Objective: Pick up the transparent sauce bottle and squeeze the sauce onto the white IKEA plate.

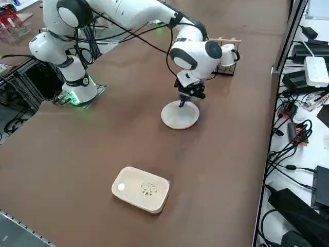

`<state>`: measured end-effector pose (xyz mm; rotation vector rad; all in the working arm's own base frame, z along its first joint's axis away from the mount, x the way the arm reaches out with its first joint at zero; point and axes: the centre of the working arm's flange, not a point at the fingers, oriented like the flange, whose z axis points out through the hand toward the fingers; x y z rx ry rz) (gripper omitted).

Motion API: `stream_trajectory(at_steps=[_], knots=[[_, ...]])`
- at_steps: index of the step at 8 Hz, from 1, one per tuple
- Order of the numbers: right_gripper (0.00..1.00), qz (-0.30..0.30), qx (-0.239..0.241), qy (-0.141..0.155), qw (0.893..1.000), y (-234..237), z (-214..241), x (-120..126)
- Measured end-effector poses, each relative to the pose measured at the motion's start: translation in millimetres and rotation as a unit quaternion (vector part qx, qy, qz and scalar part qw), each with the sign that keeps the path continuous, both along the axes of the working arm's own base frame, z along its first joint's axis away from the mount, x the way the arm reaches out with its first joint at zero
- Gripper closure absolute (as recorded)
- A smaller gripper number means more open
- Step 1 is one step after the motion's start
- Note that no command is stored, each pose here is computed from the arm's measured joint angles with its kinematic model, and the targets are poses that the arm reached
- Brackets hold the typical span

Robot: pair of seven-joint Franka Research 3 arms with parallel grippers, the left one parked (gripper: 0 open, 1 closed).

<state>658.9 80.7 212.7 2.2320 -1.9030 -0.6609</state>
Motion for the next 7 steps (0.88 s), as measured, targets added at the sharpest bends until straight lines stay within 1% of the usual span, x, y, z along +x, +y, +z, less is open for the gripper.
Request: stream_trajectory(at_steps=[1,2,3,4,5,6,7], knots=[[0.67,0.004,-0.049,-0.012,0.999,4,6,4],[0.67,0.010,-0.095,-0.025,0.995,5,11,8],[0.67,0.019,-0.138,-0.041,0.989,10,16,11],[0.67,0.032,-0.187,-0.054,0.980,18,26,10],[0.67,0.053,-0.236,-0.055,0.969,28,36,6],[0.67,0.077,-0.287,-0.055,0.953,39,49,3],[0.67,0.107,-0.342,-0.051,0.932,50,60,-1]])
